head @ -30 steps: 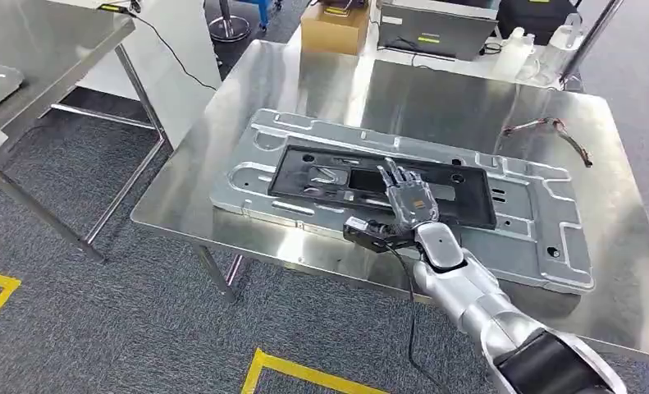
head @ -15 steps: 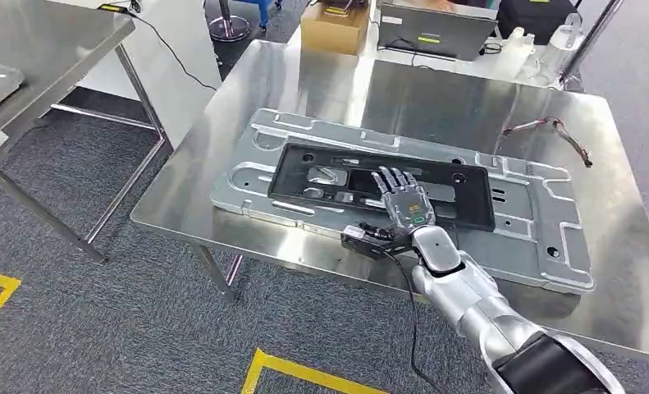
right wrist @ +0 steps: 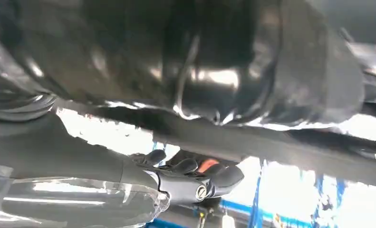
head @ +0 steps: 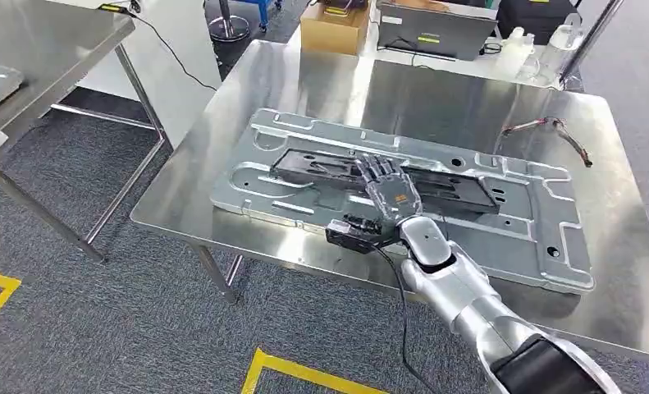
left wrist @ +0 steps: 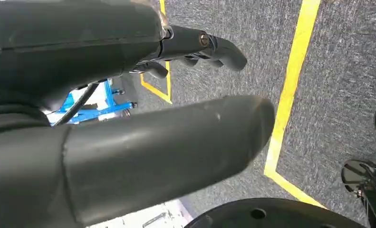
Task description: Take the parts from the cabinet and place them on the table.
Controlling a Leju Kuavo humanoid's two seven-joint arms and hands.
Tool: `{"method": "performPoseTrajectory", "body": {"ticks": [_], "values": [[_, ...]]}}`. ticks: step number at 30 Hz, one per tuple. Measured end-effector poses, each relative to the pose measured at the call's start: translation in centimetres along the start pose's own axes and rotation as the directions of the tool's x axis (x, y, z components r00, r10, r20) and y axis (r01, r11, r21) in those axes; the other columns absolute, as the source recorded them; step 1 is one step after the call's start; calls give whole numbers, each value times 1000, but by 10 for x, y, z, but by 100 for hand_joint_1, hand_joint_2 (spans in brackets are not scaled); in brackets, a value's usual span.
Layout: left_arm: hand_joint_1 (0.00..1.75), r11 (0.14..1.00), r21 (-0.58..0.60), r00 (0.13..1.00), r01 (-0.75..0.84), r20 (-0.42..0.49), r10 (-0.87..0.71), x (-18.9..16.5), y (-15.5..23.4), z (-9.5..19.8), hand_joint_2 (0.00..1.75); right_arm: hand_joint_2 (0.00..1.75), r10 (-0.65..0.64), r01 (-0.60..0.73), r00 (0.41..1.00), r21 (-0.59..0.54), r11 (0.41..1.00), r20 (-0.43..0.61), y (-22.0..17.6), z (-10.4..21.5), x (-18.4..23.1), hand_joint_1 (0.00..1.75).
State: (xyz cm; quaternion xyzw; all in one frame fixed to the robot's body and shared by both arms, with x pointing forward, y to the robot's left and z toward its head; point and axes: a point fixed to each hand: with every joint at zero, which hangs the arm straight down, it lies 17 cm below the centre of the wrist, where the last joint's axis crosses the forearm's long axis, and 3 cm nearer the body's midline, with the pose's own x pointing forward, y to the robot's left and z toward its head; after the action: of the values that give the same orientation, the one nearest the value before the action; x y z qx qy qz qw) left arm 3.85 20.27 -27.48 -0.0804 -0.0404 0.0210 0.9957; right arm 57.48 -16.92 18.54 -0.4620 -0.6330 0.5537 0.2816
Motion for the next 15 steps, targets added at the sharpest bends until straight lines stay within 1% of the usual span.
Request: {"method": "performPoseTrajectory", "body": {"ticks": [5,11,15], "values": [[0,1000,-3,1000,-1,3,1,0,-2,0,0,0,-32,39,997,-105,994,70,-59,-21,36,0],[0,1000,-5,1000,-5,5,5,0,-3,0,0,0,-49,74,990,-190,979,133,-98,-25,60,0],[0,1000,-5,1000,-4,11,4,1,-4,0,0,0,-53,104,977,-240,965,208,-128,-25,91,0]]}}
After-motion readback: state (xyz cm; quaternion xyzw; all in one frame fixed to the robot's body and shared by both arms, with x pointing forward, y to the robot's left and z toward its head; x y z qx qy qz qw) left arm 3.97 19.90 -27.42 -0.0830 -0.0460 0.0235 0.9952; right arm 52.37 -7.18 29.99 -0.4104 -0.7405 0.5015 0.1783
